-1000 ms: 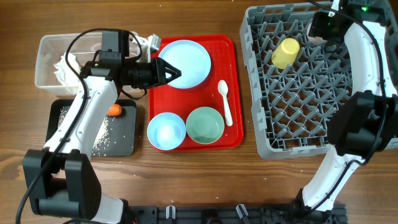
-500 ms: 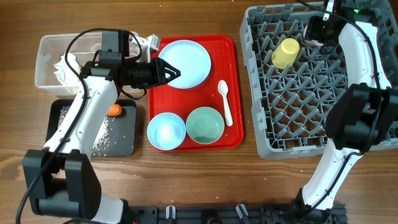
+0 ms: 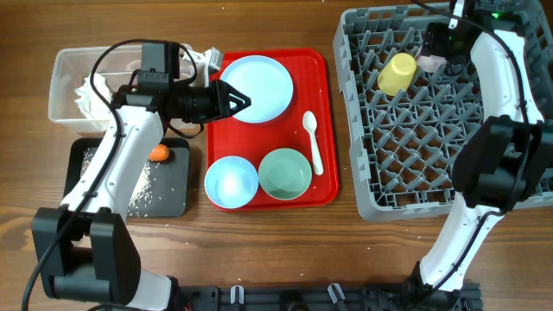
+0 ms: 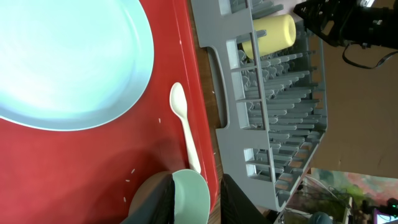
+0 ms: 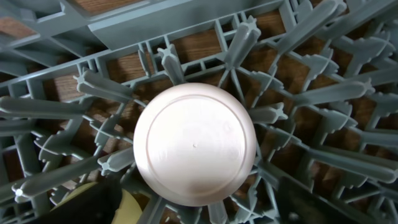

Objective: Sort waste into correct bins and load items into the dishwasher rack
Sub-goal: 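Lower the pink cup upside down into the rack and open the right gripper, then move the left gripper over the green bowl on the red tray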

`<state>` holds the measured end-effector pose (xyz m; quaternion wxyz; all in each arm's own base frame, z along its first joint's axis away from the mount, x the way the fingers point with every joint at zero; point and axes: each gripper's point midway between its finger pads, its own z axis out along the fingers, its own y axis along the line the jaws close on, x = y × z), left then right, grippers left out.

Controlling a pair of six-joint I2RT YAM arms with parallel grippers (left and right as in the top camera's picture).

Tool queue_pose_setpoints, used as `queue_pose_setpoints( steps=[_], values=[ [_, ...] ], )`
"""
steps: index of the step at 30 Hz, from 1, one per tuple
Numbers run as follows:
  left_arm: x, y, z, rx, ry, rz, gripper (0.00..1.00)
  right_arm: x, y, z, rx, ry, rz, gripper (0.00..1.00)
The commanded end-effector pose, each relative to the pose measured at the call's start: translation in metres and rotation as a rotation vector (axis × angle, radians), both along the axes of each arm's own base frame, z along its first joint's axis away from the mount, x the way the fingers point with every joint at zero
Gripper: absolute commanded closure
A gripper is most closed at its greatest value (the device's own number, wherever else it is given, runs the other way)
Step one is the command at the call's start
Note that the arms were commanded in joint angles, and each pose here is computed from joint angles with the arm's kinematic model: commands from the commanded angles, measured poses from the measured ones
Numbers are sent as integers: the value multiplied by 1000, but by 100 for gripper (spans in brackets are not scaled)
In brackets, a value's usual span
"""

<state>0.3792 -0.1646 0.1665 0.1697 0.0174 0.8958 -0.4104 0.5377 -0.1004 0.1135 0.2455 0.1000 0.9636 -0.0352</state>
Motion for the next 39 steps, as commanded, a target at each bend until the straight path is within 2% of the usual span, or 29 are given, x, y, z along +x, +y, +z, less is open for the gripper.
queue_pose_setpoints(
  steps=[1, 7, 10, 14, 17, 21, 24, 27, 30, 33, 39],
  values=[
    [1, 0, 4, 13, -31, -13, 77, 9, 3, 12, 20, -38, 19, 15],
    [2, 3, 11, 32, -53, 15, 78, 7, 22, 109, 89, -209, 58, 11],
    [6, 25, 17, 139, -63, 139, 80, -7, 30, 147, 131, -267, 45, 1],
    [5, 59, 50, 261, -147, 330, 82, -29, 39, 177, 153, -292, 58, 0],
    [-5, 71, 88, 278, -259, 389, 80, -40, 40, 180, 164, -270, 46, 0],
    [-18, 73, 108, 269, -302, 399, 75, -41, 41, 176, 166, -257, 44, 0],
    [-28, 74, 104, 278, -272, 394, 74, -41, 41, 176, 166, -258, 45, 0],
    [-35, 75, 96, 293, -227, 385, 64, -41, 41, 176, 166, -258, 45, 0],
    [-41, 76, 90, 305, -192, 379, 60, -41, 41, 176, 166, -258, 45, 0],
    [-43, 76, 88, 313, -186, 374, 51, -41, 41, 176, 166, -258, 44, 0],
    [-44, 77, 86, 317, -177, 374, 49, -41, 41, 176, 166, -257, 45, 0]
  ],
)
